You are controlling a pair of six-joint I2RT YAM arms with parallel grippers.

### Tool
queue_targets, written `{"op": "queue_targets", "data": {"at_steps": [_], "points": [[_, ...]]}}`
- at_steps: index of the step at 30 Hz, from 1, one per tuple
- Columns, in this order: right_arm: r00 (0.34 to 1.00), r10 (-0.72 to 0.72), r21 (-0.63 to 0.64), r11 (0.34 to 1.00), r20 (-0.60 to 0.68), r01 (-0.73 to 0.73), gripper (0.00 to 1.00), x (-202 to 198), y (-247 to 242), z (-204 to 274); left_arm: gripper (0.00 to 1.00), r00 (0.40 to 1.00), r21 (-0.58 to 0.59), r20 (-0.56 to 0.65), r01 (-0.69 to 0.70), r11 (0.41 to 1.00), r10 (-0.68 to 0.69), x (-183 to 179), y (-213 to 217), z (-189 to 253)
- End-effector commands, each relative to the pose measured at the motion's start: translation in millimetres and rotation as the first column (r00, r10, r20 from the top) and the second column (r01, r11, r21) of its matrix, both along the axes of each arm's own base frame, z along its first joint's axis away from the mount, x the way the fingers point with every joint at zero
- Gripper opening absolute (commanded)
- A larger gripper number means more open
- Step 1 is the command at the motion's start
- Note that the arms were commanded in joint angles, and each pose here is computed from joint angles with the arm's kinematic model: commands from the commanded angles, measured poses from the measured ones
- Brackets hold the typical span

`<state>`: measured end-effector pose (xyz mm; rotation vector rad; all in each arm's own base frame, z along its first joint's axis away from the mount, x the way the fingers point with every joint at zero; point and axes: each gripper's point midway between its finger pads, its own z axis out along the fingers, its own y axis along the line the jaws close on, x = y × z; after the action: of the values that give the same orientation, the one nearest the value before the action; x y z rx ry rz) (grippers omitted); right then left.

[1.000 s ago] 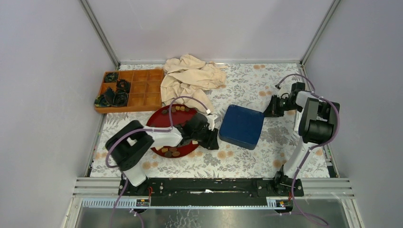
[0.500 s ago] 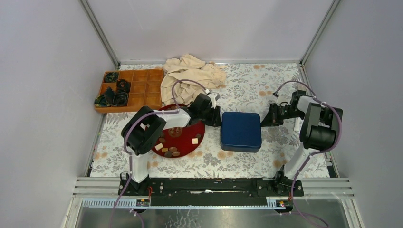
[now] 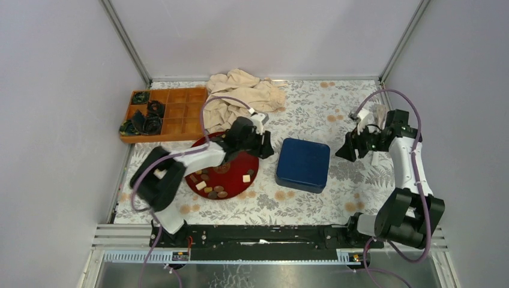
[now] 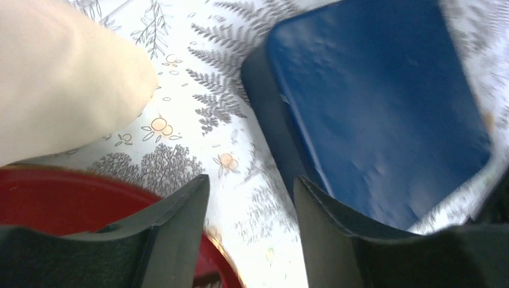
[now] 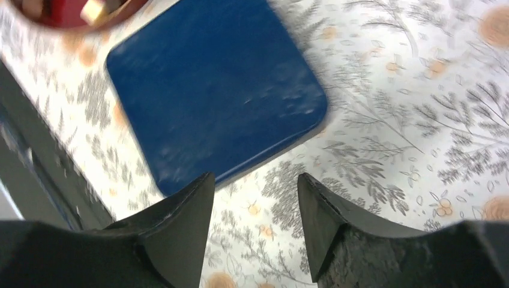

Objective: Pack the chocolate
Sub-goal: Adjust the packing box at the center of the board.

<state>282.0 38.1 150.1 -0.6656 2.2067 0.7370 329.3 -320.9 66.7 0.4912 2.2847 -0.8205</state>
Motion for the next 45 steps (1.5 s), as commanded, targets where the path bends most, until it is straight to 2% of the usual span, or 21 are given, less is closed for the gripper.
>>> {"op": "queue_targets", "data": {"at_steps": [1, 2, 5, 6, 8, 10, 12, 14, 16, 18, 20, 22, 25, 28, 30, 34, 37, 45], "points": [[0.792, 0.573, -0.169, 0.819, 0.208, -0.548, 0.60, -80.5, 23.6, -2.9, 0.66, 0.940, -0.125, 0.331, 0.131, 0.983, -0.083, -12.5, 4.5, 85.3], [0.705, 0.671, -0.214, 0.741, 0.230, -0.636, 0.59, -97.1, 25.3, -6.5, 0.73, 0.927, -0.153, 0.364, 0.152, 0.976, -0.087, -21.4, 8.5, 95.0], [0.543, 0.798, -0.337, 0.602, 0.260, -0.724, 0.60, -119.4, 24.2, -20.7, 0.95, 0.915, -0.312, 0.403, 0.175, 0.934, -0.037, -41.5, 25.4, 118.6], [0.491, 0.827, -0.386, 0.562, 0.273, -0.731, 0.61, -122.1, 23.8, -22.7, 0.98, 0.917, -0.384, 0.398, 0.177, 0.906, -0.011, -47.6, 34.4, 123.9], [0.419, 0.863, -0.457, 0.506, 0.284, -0.732, 0.62, -125.6, 23.8, -22.7, 0.98, 0.922, -0.509, 0.383, 0.153, 0.847, 0.064, -55.0, 53.3, 133.8], [0.355, 0.893, -0.497, 0.450, 0.277, -0.742, 0.61, -131.1, 26.0, -25.0, 0.99, 0.922, -0.571, 0.368, 0.124, 0.812, 0.118, -60.8, 65.8, 135.2], [0.281, 0.922, -0.522, 0.383, 0.265, -0.762, 0.60, -141.0, 28.8, -33.7, 0.99, 0.927, -0.568, 0.360, 0.132, 0.813, 0.102, -67.1, 65.8, 131.3], [0.226, 0.938, -0.527, 0.336, 0.262, -0.781, 0.59, -149.6, 32.2, -42.8, 0.99, 0.916, -0.540, 0.400, 0.196, 0.818, 0.045, -77.0, 58.8, 131.7], [0.210, 0.939, -0.512, 0.326, 0.272, -0.795, 0.58, -153.5, 35.7, -48.3, 0.99, 0.910, -0.470, 0.415, 0.202, 0.859, 0.013, -80.4, 49.9, 121.6], [0.198, 0.939, -0.509, 0.322, 0.283, -0.798, 0.55, -152.8, 37.8, -52.8, 0.99, 0.873, -0.298, 0.485, 0.217, 0.930, -0.049, -85.2, 38.1, 105.5], [0.204, 0.935, -0.514, 0.333, 0.291, -0.791, 0.54, -147.8, 39.0, -56.0, 0.98, 0.802, -0.119, 0.575, 0.282, 0.952, -0.166, -105.0, 22.7, 91.0], [0.222, 0.929, -0.508, 0.349, 0.295, -0.788, 0.54, -142.1, 39.6, -55.7, 0.97, 0.694, 0.063, 0.662, 0.325, 0.944, -0.283, -118.6, 16.5, 76.9], [0.250, 0.916, -0.475, 0.379, 0.313, -0.794, 0.53, -136.5, 42.1, -49.5, 0.96, 0.545, 0.243, 0.743, 0.323, 0.915, -0.389, -129.5, 10.4, 65.9], [0.259, 0.908, -0.457, 0.393, 0.329, -0.798, 0.54, -135.3, 44.7, -46.9, 0.97, 0.344, 0.357, 0.827, 0.291, 0.888, -0.445, -133.9, 0.3, 68.8], [0.252, 0.907, -0.458, 0.392, 0.337, -0.798, 0.54, -137.1, 46.7, -49.2, 0.97, 0.256, 0.396, 0.850, 0.264, 0.880, -0.460, -130.9, -9.4, 70.5], [0.243, 0.914, -0.499, 0.383, 0.324, -0.777, 0.56, -137.7, 47.7, -62.3, 0.94, 0.208, 0.431, 0.851, 0.248, 0.868, -0.482, -117.7, -36.5, 67.4], [0.264, 0.911, -0.543, 0.402, 0.317, -0.737, 0.60, -126.6, 46.2, -68.2, 0.92, 0.183, 0.450, 0.847, 0.255, 0.856, -0.499, -115.1, -54.0, 60.9], [0.291, 0.888, -0.504, 0.445, 0.356, -0.740, 0.60, -121.8, 52.4, -65.0, 0.84, 0.138, 0.476, 0.841, 0.270, 0.837, -0.523, -122.5, -88.4, 48.9]]}}
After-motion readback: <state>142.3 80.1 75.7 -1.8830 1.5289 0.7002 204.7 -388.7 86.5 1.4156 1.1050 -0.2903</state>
